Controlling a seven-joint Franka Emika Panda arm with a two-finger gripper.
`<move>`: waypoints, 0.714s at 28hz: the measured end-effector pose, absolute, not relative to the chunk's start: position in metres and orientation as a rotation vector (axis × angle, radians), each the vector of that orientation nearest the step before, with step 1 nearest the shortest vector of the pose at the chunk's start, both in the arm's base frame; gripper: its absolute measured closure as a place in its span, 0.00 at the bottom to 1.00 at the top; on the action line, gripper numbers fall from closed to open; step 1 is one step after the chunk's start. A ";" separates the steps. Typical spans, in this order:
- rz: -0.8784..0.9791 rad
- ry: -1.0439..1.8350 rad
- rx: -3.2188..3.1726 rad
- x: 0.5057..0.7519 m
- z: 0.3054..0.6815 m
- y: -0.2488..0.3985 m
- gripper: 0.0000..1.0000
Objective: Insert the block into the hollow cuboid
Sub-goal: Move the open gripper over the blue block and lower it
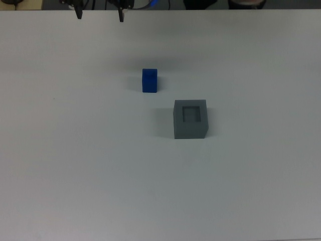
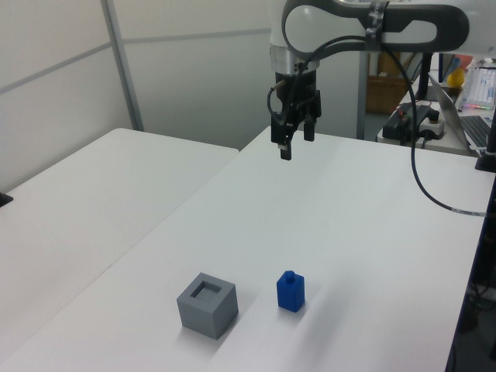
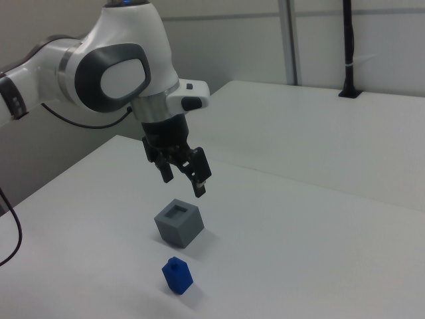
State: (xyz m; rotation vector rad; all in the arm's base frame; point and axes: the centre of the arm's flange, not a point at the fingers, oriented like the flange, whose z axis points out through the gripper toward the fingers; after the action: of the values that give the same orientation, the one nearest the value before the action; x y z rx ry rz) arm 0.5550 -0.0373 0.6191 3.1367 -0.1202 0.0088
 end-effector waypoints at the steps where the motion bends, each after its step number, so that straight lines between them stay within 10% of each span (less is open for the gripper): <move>1: 0.009 -0.120 3.137 0.555 0.619 -0.037 0.00; 10: 0.077 -0.131 3.134 0.563 0.605 -0.043 0.00; 20: -0.044 -0.003 3.144 0.559 0.495 0.004 0.00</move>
State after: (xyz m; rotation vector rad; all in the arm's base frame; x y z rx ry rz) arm 0.5587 0.0041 0.4952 3.1435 -0.0031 -0.0441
